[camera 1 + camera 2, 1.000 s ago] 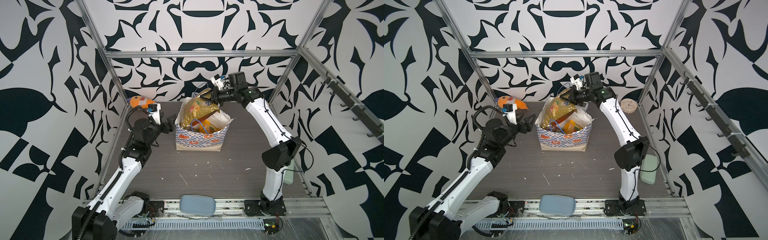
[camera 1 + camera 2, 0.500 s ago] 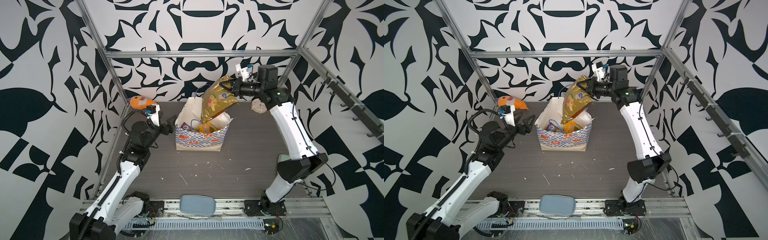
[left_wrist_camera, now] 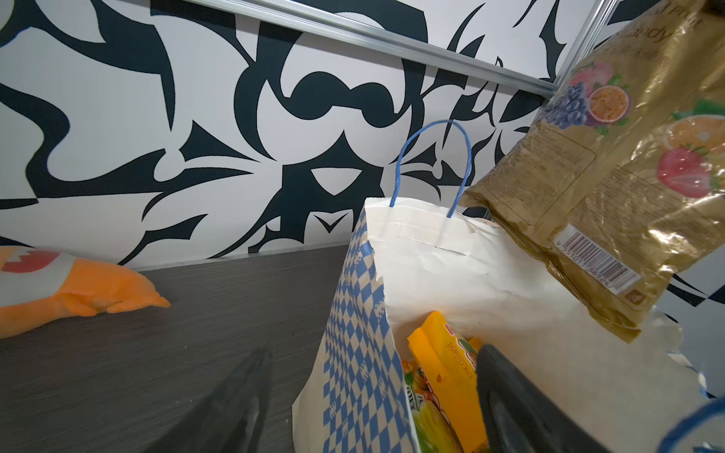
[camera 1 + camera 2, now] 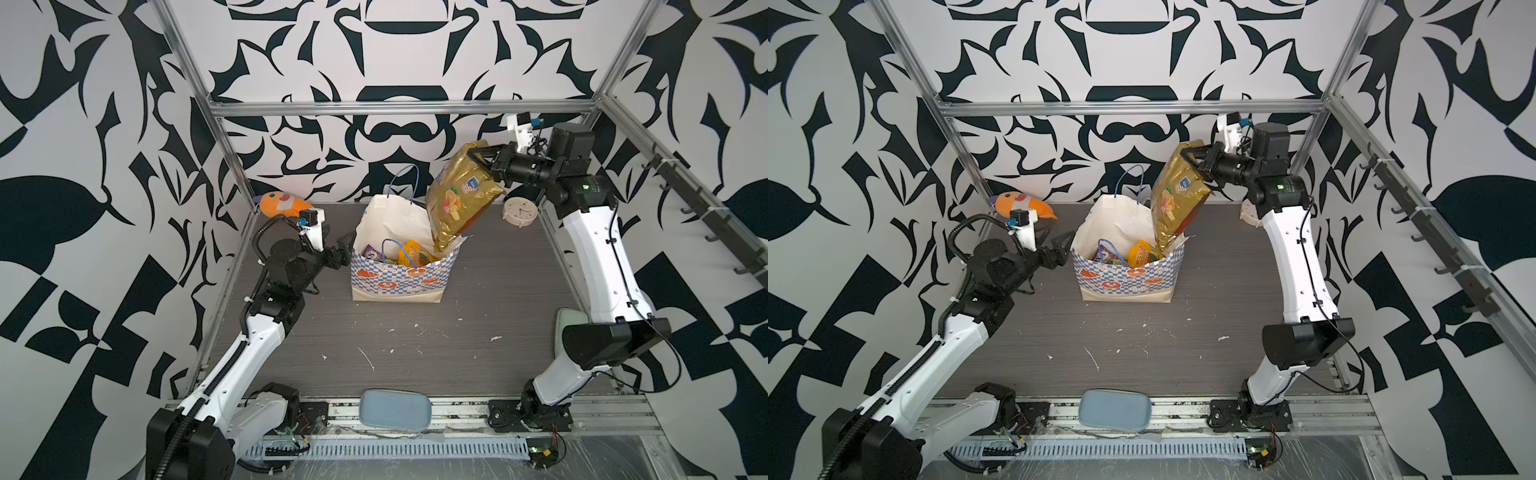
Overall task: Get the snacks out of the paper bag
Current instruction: 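Lift the gold candy pack up out of the bag with the right gripper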
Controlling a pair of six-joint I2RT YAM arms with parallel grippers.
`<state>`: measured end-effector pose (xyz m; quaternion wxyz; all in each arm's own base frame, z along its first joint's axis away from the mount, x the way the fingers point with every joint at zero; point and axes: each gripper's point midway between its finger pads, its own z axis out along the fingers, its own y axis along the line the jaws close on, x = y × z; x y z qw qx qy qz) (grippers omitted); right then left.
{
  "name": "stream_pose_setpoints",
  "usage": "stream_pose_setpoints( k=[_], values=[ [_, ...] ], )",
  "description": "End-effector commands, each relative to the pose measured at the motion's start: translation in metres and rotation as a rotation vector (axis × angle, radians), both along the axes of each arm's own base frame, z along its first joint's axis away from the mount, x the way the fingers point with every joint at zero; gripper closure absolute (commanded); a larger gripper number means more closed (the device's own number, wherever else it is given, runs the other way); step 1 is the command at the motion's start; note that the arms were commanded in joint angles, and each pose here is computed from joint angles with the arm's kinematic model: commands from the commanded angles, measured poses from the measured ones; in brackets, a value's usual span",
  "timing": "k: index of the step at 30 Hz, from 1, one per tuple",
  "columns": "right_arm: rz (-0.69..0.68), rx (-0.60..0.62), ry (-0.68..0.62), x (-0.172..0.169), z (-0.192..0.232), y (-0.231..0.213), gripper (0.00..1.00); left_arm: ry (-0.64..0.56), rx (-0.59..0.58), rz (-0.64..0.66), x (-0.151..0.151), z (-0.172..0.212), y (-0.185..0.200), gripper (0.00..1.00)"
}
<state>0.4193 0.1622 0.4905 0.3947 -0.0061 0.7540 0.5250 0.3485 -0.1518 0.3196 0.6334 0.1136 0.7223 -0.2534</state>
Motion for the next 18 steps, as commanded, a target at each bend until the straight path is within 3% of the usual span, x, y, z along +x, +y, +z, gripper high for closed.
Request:
stream_pose_setpoints(
  k=[1, 9, 18],
  values=[
    [0.002, 0.041, -0.335, -0.046, 0.097, -0.012, 1.0, -0.051, -0.013, -0.016, 0.0, 0.02, -0.003, 0.16],
    [-0.103, 0.041, -0.391, -0.049, 0.127, -0.056, 1.0, -0.061, 0.023, -0.008, -0.002, 0.022, -0.001, 0.16],
    [-0.177, 0.024, -0.277, -0.014, 0.086, -0.086, 1.0, -0.068, 0.027, 0.007, -0.004, 0.018, 0.002, 0.16]
  ],
)
